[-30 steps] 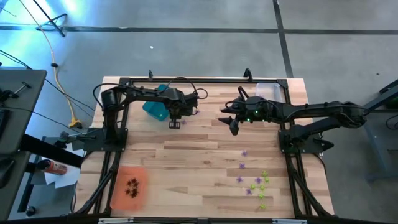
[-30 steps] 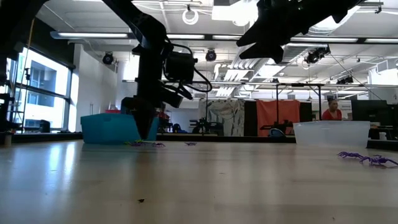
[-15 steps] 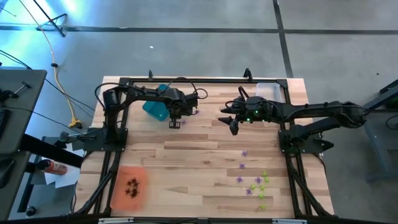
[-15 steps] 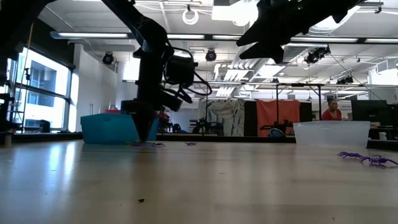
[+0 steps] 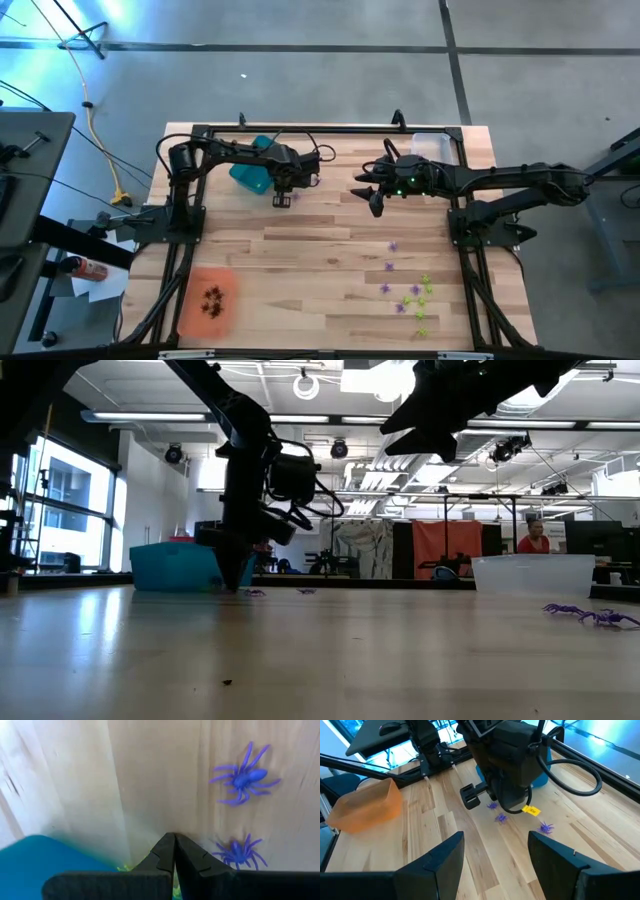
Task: Sort Halloween decoration
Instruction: Put the black spider toy into the orange bin
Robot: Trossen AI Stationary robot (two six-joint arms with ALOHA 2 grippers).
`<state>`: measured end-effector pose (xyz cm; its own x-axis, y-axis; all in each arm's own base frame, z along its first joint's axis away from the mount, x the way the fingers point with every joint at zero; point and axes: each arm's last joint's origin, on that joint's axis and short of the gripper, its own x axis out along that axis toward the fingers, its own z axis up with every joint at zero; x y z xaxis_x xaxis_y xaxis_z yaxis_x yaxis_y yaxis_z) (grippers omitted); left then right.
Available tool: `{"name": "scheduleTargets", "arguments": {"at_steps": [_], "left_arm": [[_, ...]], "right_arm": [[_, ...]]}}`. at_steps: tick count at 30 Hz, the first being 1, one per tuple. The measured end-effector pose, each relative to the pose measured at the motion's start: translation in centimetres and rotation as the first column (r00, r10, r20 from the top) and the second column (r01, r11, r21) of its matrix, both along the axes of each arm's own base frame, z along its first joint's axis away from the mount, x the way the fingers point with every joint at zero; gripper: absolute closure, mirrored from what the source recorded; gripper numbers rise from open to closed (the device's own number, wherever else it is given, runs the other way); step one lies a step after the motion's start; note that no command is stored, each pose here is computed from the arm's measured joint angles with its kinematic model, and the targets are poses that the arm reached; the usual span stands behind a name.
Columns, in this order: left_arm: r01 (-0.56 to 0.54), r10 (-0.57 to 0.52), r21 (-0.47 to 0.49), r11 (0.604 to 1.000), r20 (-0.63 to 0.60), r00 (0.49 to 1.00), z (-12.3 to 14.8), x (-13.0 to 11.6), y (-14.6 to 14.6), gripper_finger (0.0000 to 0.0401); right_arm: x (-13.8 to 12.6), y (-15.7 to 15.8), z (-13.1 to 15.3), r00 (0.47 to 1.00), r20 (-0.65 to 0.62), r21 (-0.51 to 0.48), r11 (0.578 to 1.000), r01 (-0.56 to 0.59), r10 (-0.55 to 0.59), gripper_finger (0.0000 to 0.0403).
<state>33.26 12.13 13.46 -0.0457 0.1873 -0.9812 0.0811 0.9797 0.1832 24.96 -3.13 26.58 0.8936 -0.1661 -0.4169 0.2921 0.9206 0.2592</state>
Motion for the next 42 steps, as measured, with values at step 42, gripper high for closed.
{"name": "scheduleTargets", "arguments": {"at_steps": [42], "left_arm": [[0.123,-0.123,0.016,0.992,-0.014,0.992,2.0,-3.1,-1.7,0.0307]], "right_arm": [[0.0,-0.1,0.0,0.999,-0.003,-0.011,0.999,0.037,-0.037,0.0187]]}}
